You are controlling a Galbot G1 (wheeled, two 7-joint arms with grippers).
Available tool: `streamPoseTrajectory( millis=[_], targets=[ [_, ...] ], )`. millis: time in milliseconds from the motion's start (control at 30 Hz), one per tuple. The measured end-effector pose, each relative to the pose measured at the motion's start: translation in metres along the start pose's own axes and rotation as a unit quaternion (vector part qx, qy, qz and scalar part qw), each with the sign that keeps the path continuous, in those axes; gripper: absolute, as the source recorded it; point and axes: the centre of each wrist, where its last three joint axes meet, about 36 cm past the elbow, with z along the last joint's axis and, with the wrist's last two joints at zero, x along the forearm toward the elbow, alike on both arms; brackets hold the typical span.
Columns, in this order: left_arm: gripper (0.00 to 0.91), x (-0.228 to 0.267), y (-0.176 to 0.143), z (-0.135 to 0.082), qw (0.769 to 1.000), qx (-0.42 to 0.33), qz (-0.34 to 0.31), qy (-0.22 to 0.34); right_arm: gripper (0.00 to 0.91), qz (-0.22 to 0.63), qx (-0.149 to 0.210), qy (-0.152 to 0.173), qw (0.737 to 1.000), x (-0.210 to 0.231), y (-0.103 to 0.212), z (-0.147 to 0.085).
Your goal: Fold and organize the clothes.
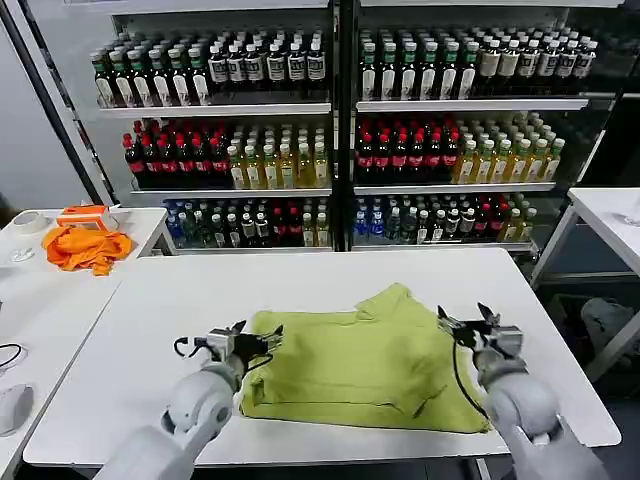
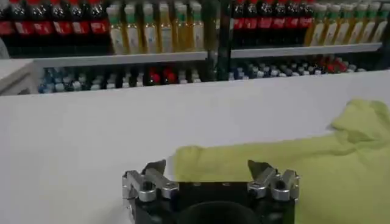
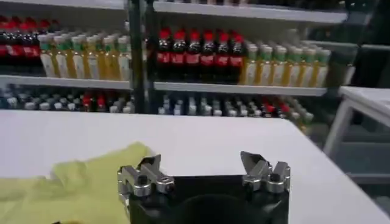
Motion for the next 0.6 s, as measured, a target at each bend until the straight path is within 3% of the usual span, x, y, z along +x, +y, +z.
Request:
streamPoseTrajectory(
  millis=[533, 567, 600],
  targets=[
    [0.907, -0.052, 0.003, -0.016, 0.999, 0.007, -0.014, 0.031, 0.907, -0.041, -0.026, 0.065, 0.997, -0.078, 0.05, -0.006],
    [0.524, -0.054, 0.003, -0.017, 0.999, 0.006, -0.015, 0.032, 0.907, -0.043, -0.028, 0.07, 0.996, -0.08, 0.052, -0.004],
    [0.383, -0.055, 0.004, -0.016, 0.999, 0.005, -0.016, 0.034, 0.907, -0.044, -0.028, 0.076, 0.996, -0.083, 0.054, -0.002]
  ],
)
